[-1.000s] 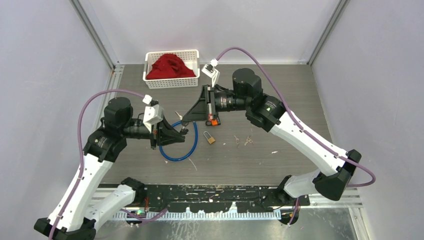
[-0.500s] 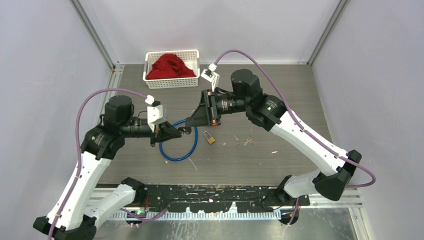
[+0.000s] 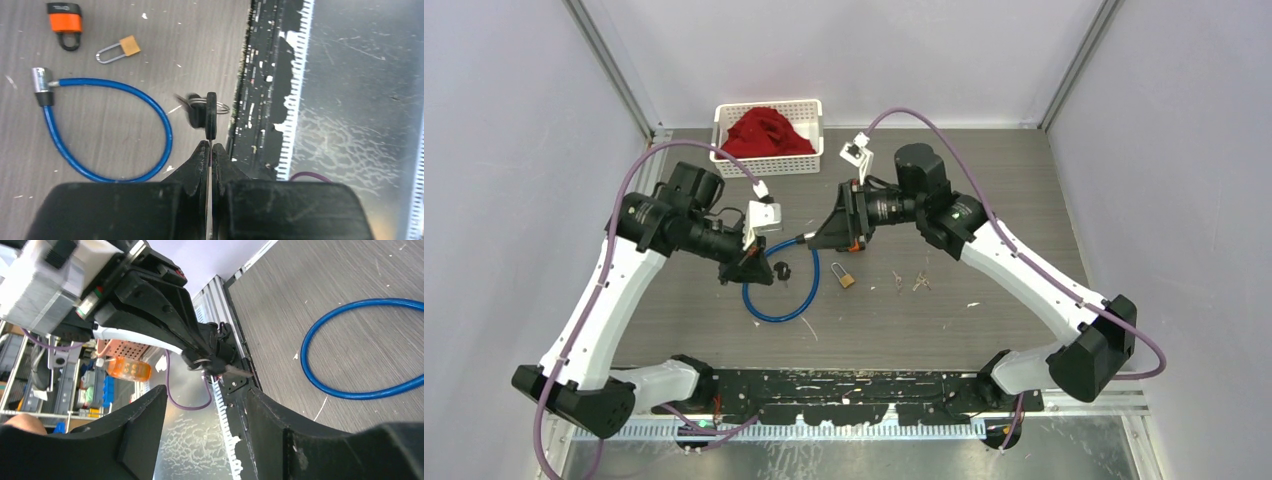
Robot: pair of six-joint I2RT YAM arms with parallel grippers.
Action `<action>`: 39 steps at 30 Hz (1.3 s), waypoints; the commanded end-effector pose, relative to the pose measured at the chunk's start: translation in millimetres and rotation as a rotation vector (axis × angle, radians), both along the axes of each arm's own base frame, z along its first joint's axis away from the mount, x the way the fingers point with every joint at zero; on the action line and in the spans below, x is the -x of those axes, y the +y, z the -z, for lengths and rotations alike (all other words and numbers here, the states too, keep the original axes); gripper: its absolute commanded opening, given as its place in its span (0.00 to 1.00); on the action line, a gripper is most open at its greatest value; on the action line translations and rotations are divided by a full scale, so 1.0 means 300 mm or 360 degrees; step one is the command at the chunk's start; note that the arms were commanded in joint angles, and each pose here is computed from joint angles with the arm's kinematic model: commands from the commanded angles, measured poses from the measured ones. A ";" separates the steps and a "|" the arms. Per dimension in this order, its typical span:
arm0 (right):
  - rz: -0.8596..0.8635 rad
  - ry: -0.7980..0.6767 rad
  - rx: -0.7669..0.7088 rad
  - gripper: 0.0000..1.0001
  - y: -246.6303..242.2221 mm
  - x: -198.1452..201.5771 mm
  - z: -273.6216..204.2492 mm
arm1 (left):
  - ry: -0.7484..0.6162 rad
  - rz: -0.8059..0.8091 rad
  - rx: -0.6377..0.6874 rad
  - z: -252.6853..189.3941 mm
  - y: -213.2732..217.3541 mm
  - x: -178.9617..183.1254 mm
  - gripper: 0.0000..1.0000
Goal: Unlock with the key
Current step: Pick up the key from the center of the board.
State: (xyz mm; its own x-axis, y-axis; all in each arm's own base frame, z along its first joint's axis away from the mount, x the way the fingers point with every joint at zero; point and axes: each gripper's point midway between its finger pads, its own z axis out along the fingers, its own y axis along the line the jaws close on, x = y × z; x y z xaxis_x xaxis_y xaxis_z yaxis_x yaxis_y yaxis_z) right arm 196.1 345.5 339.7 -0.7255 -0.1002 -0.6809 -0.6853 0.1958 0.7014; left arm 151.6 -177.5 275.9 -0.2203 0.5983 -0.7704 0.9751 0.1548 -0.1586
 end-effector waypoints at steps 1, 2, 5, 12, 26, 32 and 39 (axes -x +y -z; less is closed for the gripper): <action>-0.0185 -0.0245 -0.0256 0.63 0.032 0.045 -0.086 | 0.0154 0.0100 0.0065 -0.057 -0.004 0.094 0.00; -0.0200 -0.0278 -0.0288 0.61 0.039 0.057 -0.088 | 0.0170 0.0103 0.0072 -0.059 -0.007 0.096 0.00; -0.0244 -0.0390 -0.0380 0.60 0.058 0.098 -0.102 | 0.0201 0.0100 0.0091 -0.065 -0.014 0.099 0.00; -0.0333 -0.0548 -0.0402 0.54 0.124 0.163 -0.086 | 0.0279 0.0120 0.0110 -0.084 -0.023 0.119 0.00; -0.0423 -0.0590 -0.0318 0.42 0.188 0.214 -0.042 | 0.0386 0.0139 0.0111 -0.086 -0.027 0.139 0.00; -0.0421 -0.0574 -0.0225 0.22 0.213 0.208 -0.007 | 0.0406 0.0155 0.0104 -0.090 -0.022 0.153 0.00; -0.0363 -0.0543 -0.0089 0.01 0.196 0.190 0.046 | 0.0375 0.0162 0.0088 -0.092 -0.015 0.151 0.00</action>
State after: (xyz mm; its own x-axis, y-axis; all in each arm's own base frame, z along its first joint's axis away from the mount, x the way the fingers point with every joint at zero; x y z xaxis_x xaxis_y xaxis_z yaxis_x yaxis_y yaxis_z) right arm 141.9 406.3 318.0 -0.4468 -0.1853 -0.8752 -0.8877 -0.0301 0.4595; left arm 122.7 -183.5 287.6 -0.3495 0.5982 -0.7211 0.9228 0.0866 -0.3754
